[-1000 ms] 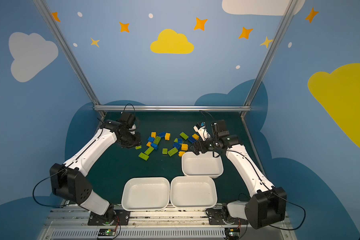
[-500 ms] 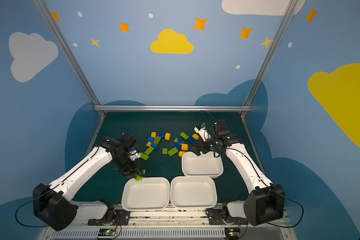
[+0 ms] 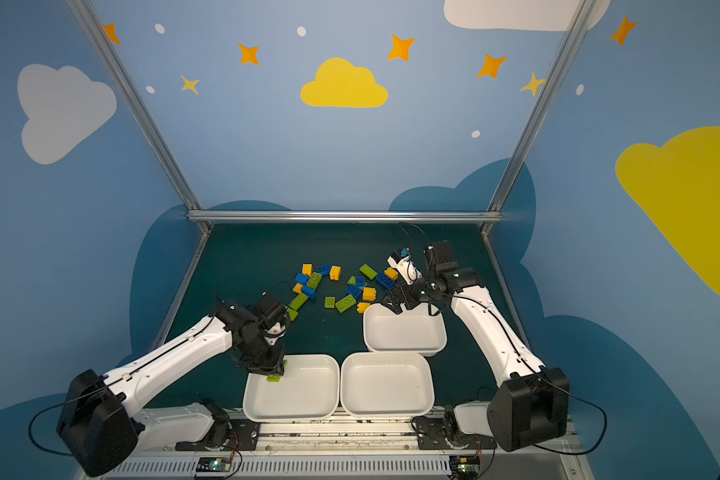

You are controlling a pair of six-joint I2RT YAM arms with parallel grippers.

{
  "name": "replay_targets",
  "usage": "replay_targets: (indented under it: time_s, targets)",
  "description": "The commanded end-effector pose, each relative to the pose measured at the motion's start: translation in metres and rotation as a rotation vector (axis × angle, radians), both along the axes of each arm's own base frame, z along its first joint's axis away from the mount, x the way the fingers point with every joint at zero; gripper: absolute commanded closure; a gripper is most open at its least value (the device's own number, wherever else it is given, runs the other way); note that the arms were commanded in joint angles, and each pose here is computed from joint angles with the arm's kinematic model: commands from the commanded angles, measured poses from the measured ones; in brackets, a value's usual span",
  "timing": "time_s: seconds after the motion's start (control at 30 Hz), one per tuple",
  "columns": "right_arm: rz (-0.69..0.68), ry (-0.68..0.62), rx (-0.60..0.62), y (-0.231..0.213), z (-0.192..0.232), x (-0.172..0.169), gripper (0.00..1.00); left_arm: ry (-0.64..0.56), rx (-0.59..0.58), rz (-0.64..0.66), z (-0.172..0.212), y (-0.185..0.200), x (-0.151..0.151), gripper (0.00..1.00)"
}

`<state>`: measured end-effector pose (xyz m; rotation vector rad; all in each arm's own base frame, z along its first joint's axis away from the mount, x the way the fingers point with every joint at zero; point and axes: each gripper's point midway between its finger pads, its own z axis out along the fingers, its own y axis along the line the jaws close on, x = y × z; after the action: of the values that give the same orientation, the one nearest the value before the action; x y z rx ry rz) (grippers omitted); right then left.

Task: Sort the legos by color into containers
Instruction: 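Carry the brick over the nearest white bin and release it, then move the left gripper back to the pile and grasp another lime-green brick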

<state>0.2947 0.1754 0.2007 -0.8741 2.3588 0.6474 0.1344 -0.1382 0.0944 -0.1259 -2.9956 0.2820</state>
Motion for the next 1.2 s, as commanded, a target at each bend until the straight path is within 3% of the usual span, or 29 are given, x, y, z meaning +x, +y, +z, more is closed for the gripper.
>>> replay_targets:
  time_s: [0.0,0.2,0.33,0.5,0.6,0.83,1.0,1.17]
  targets:
    - [0.008,0.016,-0.014,-0.001,-0.003,-0.003,0.01,0.003,0.056,0.037,-0.005,0.007,0.001,0.66]
    - [0.008,0.014,-0.014,-0.001,-0.003,-0.002,0.01,0.011,0.144,0.074,0.003,0.022,-0.002,0.51]
    - [0.0,0.001,-0.006,0.0,0.002,0.002,0.01,-0.009,0.106,0.102,0.025,0.014,0.008,0.47]
    - [-0.018,-0.008,0.022,0.002,0.007,0.01,0.01,-0.16,0.048,0.054,0.063,-0.001,0.068,0.41]
    - [-0.028,-0.017,0.029,0.002,0.011,0.013,0.01,-0.198,0.057,0.072,0.062,0.0,0.105,0.36]
    - [-0.057,-0.029,0.034,-0.001,0.011,0.015,0.01,-0.227,0.172,0.419,0.035,0.012,0.17,0.33]
    - [-0.075,-0.031,0.041,-0.003,0.01,0.017,0.01,-0.211,0.292,0.764,0.012,0.026,0.186,0.32]
    - [-0.079,-0.024,0.045,-0.004,0.009,0.018,0.01,-0.241,0.33,0.982,-0.006,0.032,0.203,0.32]
